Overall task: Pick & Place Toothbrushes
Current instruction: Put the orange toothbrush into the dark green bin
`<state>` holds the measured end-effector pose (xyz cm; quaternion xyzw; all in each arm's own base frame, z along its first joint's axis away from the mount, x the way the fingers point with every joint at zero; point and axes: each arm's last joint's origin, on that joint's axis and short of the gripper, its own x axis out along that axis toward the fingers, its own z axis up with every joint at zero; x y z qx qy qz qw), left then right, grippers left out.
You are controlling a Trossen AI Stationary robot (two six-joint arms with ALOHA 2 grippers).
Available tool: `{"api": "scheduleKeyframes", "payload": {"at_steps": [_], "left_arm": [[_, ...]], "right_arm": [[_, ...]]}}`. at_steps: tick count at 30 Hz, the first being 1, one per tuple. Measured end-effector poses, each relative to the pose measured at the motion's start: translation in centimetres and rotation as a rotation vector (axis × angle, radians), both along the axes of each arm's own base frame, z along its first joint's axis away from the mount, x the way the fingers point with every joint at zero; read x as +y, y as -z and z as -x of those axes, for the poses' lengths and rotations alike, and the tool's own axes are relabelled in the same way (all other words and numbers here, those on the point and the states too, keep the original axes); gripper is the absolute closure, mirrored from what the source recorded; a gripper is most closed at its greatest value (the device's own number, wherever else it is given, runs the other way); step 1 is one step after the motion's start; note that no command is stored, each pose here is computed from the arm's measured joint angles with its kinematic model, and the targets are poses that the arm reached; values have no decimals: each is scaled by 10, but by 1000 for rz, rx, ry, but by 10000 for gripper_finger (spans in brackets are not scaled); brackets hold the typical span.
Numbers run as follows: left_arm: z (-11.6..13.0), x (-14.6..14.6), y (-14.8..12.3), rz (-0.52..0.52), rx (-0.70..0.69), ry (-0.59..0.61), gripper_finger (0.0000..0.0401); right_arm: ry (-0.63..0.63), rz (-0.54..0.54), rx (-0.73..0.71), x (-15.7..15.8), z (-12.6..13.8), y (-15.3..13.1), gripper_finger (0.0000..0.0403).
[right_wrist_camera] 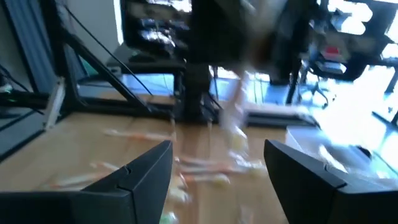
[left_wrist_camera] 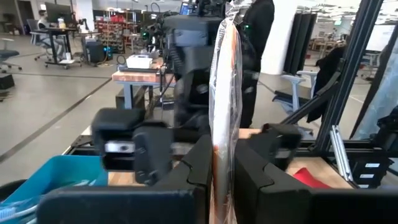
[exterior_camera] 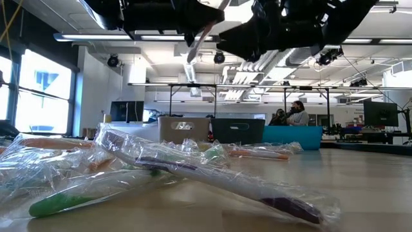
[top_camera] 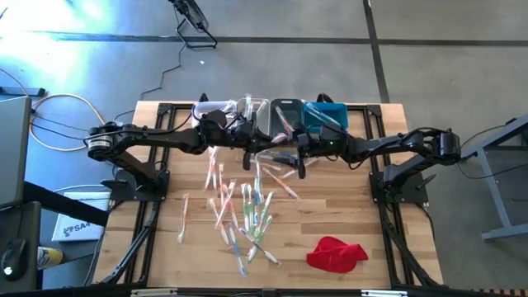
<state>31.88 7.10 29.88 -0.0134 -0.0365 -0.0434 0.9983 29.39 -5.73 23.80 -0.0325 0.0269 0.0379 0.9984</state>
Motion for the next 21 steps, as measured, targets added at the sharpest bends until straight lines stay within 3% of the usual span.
{"api": "scheduleKeyframes", "payload": {"at_steps": [11,21], "left_arm": [[0,0,-1,-2,-9,0,375],[0,0,1,1,4,0,375]], "right_arm": [[116,70,-79,13,-5,-5,156],[95,54,-148,11,-27,17,156]]}}
